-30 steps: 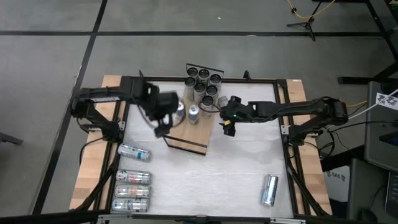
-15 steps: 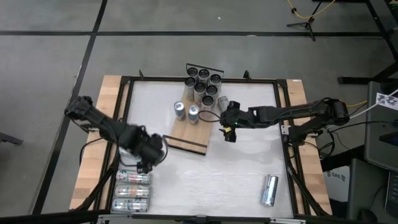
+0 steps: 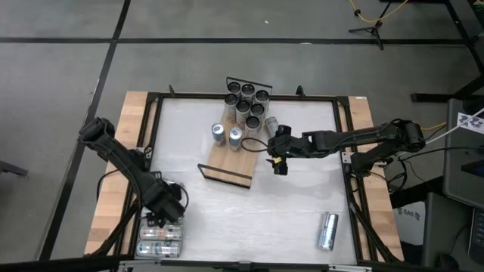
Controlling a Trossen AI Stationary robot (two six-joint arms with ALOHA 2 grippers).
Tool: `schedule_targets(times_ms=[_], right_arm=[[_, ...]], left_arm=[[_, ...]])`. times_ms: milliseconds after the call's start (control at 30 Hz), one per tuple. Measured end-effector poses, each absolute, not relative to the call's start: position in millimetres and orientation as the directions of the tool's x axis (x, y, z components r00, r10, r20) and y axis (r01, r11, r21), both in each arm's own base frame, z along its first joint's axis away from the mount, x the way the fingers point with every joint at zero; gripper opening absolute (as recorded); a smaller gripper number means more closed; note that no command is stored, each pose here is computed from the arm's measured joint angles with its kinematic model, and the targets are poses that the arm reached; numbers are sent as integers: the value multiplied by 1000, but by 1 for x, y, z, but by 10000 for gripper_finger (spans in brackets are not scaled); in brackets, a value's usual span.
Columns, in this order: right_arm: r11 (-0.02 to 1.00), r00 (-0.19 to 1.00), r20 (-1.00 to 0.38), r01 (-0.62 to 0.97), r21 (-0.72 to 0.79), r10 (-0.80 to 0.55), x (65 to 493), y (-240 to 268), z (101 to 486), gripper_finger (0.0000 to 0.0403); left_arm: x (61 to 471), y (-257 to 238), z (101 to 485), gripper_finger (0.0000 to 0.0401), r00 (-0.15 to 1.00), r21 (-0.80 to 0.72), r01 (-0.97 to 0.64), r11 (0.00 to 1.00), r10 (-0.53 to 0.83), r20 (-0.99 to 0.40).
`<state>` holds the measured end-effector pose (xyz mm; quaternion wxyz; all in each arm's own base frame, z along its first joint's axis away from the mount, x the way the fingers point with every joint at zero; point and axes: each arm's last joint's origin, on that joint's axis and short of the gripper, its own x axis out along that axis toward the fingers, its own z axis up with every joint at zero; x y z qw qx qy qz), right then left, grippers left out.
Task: Place canned beverage on shelf
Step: Put the bottom left pink soda can on the shelf aligned with the other pink soda can
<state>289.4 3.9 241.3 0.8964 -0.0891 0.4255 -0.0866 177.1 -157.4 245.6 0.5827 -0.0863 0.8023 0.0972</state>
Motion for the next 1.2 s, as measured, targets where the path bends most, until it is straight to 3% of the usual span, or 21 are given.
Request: schedule_targets(times_ms=[300, 633, 967, 1200], right_arm=[[970, 624, -748, 76, -229, -226, 289, 4, 241, 351], [970, 623, -748, 76, -230, -226, 289, 4, 241, 351], [970, 623, -748, 76, -230, -226, 289, 4, 241, 351], [970, 623, -748, 76, -230, -226, 289, 4, 241, 351]], left_arm=[[161, -168, 213, 350, -371, -17, -213, 977, -97, -924], [161, -171, 189, 350, -311, -100, -201, 974, -161, -937], [152, -165, 176, 350, -366, -79, -208, 975, -153, -918], [143, -173, 168, 350, -335, -94, -146, 985, -138, -932]])
